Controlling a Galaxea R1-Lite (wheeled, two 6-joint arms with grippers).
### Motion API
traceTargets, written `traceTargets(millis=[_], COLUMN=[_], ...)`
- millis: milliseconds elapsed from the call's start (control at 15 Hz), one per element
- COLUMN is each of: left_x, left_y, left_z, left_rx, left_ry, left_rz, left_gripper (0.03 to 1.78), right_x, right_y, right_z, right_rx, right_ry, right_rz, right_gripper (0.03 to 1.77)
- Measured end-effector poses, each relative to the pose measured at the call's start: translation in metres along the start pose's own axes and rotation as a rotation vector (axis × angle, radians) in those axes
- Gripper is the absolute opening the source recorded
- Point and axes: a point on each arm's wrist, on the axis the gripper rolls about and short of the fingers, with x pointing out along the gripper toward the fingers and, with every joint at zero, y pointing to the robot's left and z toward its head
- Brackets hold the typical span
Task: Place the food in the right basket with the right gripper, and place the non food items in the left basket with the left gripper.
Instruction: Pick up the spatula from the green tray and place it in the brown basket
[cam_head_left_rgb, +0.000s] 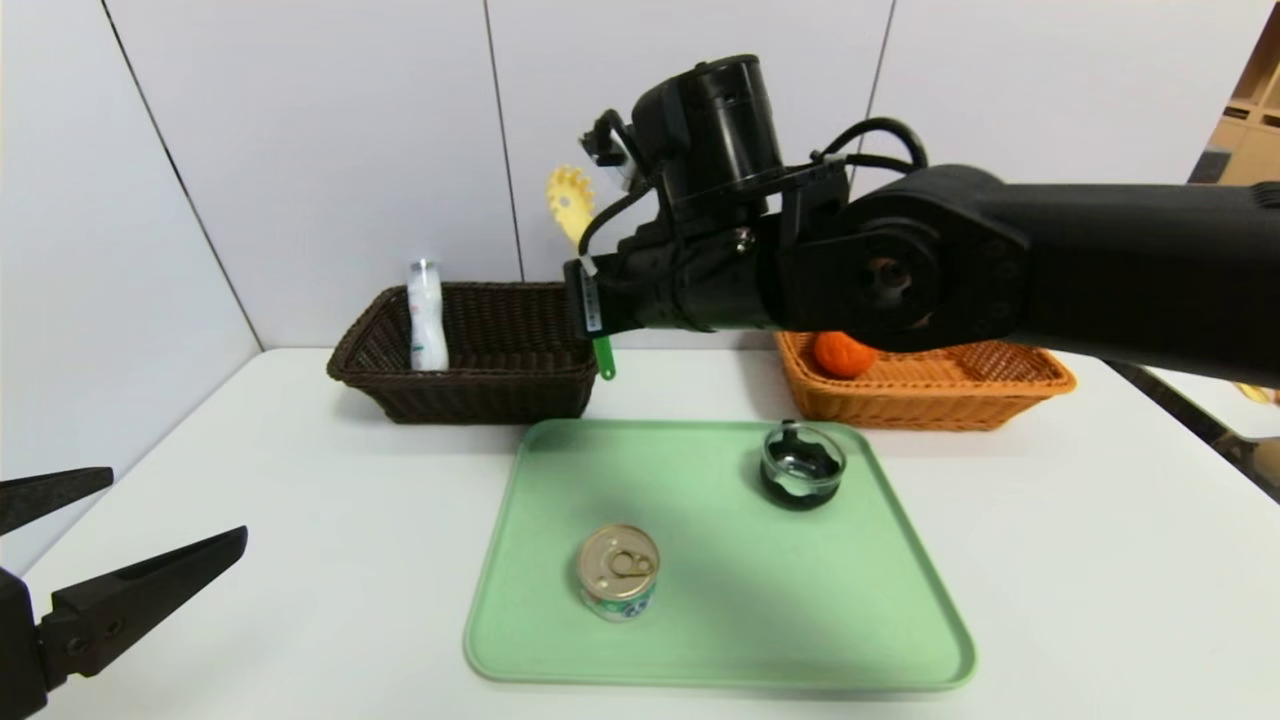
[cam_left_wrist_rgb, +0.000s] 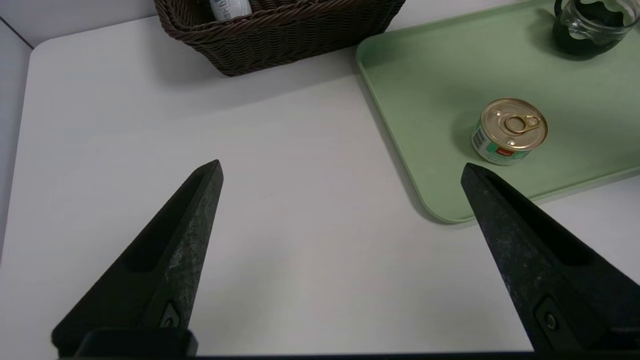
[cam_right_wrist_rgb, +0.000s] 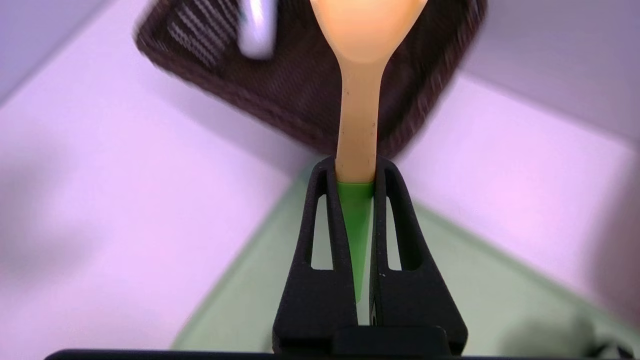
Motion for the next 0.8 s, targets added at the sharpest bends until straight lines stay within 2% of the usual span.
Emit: traceTargets(millis=[200,400,533,800], left_x=[-0.001,-0.002,-0.003,-0.004], left_y=[0.0,0.001,0.001,0.002], left_z=[-0.001,-0.003,-0.007,-0.014], left_rx=[-0.001,-0.003,-0.003,0.002], left_ry=[-0.002,-0.001,0.002,0.013], left_rz=[-0.001,-0.001,0.0,-0.001], left_gripper=[1.69,1.69,1.69,1.69], right_x=[0.034,0.062,0.075,0.098], right_y=[0.005,0.005,0.003,-0.017], right_z=[-0.002,-0.012,-0.02,-0.035], right_rx=[-0.033,-0.025,-0.032,-0.03], right_ry=[-0.194,-0.314,-0.328,-0.339], right_rz=[0.021,0.046,0.044,0.016], right_gripper=[0.13,0.13,0.13,0.13])
